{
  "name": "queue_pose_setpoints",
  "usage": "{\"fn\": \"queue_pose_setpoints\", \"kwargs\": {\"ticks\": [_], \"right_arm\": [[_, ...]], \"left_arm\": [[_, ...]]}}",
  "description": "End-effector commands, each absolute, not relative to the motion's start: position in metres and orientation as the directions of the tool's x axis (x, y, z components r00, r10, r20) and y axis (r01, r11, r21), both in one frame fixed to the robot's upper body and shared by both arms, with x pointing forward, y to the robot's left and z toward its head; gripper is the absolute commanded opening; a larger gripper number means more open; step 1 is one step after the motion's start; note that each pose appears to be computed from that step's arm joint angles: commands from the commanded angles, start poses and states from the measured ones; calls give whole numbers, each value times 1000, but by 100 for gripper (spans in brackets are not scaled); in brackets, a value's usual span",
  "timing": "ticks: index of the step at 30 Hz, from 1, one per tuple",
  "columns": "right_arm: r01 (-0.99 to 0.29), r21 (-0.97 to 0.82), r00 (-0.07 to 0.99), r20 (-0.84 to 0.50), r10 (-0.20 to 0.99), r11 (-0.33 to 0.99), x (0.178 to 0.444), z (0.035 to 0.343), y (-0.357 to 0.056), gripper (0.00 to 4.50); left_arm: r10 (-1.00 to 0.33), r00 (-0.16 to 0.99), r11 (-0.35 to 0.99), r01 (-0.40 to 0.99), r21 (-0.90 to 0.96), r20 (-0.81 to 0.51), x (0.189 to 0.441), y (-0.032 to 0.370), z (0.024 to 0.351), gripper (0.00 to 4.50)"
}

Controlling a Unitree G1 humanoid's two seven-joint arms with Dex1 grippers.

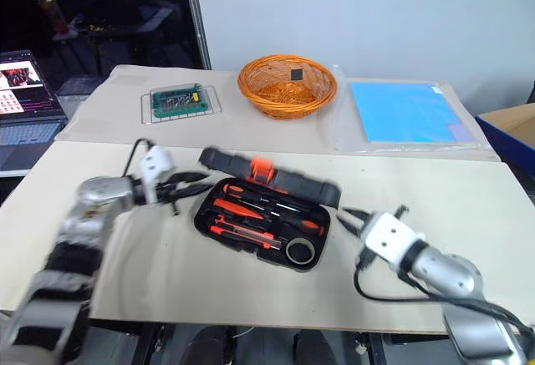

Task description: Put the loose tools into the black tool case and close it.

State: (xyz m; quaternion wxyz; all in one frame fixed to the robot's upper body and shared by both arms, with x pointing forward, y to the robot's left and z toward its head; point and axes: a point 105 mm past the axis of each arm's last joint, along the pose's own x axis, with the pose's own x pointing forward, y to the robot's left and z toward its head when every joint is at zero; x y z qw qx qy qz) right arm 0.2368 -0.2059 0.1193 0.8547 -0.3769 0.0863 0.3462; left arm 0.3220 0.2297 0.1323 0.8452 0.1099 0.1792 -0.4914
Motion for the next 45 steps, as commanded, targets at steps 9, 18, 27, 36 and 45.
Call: {"fn": "queue_pose_setpoints", "kwargs": {"ticks": [9,18,27,36,45], "right_arm": [[-919,-177,392,-479,785,351,178,132,-145,8],[-738,-251,664,-431,611,626,250,99,-126,8],[-419,-298,897,-280,341,858,354,137,-135,8],[-572,-206,801,-349,486,794,329,144,-144,114],[-619,1,745,-315,588,785,308,139,-91,352]], "left_arm": [[-903,102,123,992,-24,-418,238,193,191,450],[-907,186,160,982,102,-377,240,162,185,450],[-891,296,256,954,158,-343,258,152,183,450],[-882,350,302,934,191,-317,289,116,174,450],[-847,333,298,943,148,-414,316,101,147,450]]}}
